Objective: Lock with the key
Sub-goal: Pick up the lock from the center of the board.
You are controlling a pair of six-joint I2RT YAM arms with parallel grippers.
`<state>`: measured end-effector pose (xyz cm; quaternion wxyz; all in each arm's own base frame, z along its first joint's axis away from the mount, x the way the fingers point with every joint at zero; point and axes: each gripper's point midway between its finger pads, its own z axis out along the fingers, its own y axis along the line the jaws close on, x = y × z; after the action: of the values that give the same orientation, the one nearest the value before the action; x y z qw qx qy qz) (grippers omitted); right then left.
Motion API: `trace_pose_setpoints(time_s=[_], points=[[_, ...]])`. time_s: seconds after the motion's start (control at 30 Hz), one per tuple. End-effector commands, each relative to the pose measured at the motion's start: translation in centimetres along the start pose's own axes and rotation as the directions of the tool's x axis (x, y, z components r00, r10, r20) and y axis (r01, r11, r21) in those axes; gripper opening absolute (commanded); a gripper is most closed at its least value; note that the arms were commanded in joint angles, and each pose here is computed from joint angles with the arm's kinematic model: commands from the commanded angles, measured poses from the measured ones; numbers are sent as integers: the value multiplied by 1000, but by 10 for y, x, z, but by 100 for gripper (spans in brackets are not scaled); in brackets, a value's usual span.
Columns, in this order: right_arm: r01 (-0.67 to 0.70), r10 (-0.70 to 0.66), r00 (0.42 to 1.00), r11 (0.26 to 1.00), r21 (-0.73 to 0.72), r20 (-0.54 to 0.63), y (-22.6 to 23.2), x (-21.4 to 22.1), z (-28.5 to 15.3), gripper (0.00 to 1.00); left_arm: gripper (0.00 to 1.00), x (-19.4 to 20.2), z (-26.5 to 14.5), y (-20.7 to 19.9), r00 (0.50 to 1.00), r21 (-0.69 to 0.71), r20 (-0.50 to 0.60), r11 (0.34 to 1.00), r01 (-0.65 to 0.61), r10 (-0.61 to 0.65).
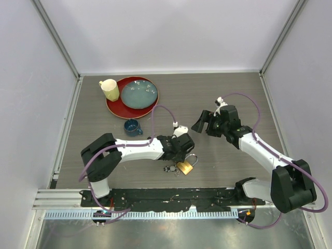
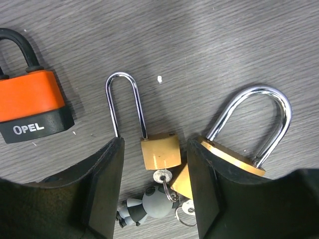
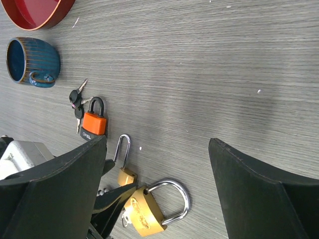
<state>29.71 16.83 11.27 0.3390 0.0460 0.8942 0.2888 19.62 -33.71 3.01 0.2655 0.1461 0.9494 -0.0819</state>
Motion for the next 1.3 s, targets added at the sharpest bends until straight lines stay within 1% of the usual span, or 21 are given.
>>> trace_pose_setpoints(time_s=[0.0, 0.13, 0.3, 0.43, 0.57, 0.63, 0.7, 0.73, 0.87, 0.97, 1.0, 1.07, 1.1, 1.17, 1.2, 1.27], points=[[30, -29, 998, 999, -25, 49, 7, -13, -6, 88, 57, -12, -3, 3, 998, -38, 59, 999, 33, -31], [30, -29, 999, 999, -22, 44, 6, -11, -4, 89, 58, -14, -4, 5, 997, -40, 74, 999, 35, -32], [31, -30, 999, 999, -18, 44, 5, -12, -4, 89, 57, -5, 5, -2, 999, -16, 38, 1000, 27, -26], [31, -30, 999, 999, -22, 43, 5, -11, -4, 89, 52, 1, 11, -2, 999, -20, 15, 999, 35, -35], [30, -29, 999, 999, -21, 42, 4, -11, -4, 89, 50, 5, 16, 0, 999, -34, 4, 999, 37, -37], [34, -33, 999, 999, -21, 43, 5, -11, -4, 89, 45, 8, 18, 0, 1000, -36, -4, 999, 31, -31], [33, -32, 999, 999, -22, 42, 5, -10, -4, 89, 43, 12, 22, 2, 1000, -45, -15, 999, 24, -24], [32, -31, 999, 999, -27, 43, 6, -11, -4, 89, 40, 13, 23, 2, 1000, -45, -20, 999, 20, -20], [32, -31, 999, 999, -31, 44, 7, -12, -4, 89, 38, 20, 27, 0, 999, -41, -48, 999, 3, -5], [32, -30, 998, 999, -31, 46, 7, -13, -3, 89, 37, 21, 25, -1, 999, -33, -49, 999, 0, -2], [30, -28, 999, 999, -32, 40, 7, -11, -2, 89, 30, 22, 25, -2, 999, -27, -48, 1000, -2, 1], [27, -26, 999, 999, -34, 39, 7, -11, -1, 89, 22, 23, 25, -5, 999, -14, -51, 1000, -2, 1], [28, -27, 999, 999, -35, 38, 7, -11, -1, 89, 13, 22, 25, -7, 999, -5, -50, 1000, -4, 4], [27, -26, 999, 999, -33, 44, 7, -12, -1, 89, 3, 22, 25, -9, 998, -1, -54, 1000, -9, 8], [29, -28, 999, 999, -36, 43, 7, -12, -1, 89, 0, 19, 23, -11, 999, 9, -49, 1000, -14, 14], [31, -29, 999, 999, -39, 43, 8, -13, -1, 89, 0, 12, 19, -15, 999, 24, -35, 1000, -19, 20]])
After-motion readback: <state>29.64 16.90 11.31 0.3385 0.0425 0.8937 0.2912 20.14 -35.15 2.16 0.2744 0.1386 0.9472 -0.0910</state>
